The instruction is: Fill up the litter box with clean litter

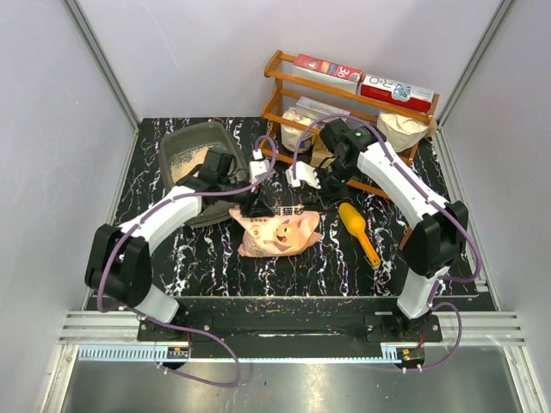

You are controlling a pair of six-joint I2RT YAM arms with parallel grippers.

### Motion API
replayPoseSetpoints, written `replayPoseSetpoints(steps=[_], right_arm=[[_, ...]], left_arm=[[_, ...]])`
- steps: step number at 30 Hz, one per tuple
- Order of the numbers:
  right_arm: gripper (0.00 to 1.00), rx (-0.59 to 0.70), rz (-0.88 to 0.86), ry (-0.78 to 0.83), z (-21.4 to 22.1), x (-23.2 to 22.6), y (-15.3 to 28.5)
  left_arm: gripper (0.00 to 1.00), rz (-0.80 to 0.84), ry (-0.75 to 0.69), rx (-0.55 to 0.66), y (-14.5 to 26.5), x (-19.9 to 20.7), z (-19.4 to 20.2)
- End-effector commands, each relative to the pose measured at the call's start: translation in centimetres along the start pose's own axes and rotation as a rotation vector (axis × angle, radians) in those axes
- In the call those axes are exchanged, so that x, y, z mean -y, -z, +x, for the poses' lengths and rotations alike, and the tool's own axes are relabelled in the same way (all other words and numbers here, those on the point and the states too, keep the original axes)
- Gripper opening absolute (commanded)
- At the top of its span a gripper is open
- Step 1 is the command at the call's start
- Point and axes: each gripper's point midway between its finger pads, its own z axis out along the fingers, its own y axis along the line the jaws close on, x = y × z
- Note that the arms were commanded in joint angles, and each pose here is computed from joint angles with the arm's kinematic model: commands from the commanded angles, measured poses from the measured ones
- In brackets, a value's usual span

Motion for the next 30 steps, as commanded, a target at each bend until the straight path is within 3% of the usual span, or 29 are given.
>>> replayPoseSetpoints(steps=[1, 10, 21, 30], right_arm=[[0.0, -0.079, -0.065, 0.035, -0.1, -1.9, 1.1], [0.0, -0.147, -0.145, 0.066, -0.6, -3.1, 0.5], [0.0, -0.196, -0.187, 0.098, -1.0, -3.6, 0.4], [0.0, -0.24, -0.207, 0.098, -0.1, -4.9, 0.4]], left_arm=[[0.33, -0.065, -0.019, 0.008, 3.2, 0.0, 0.8], [0.31, -0.104, 0.028, 0.003, 4.8, 0.3, 3.1], [0.0, -0.143, 0.059, 0.104, 4.9, -0.4, 1.5], [0.0, -0.241, 0.052, 0.125, 5.8, -2.0, 0.2]])
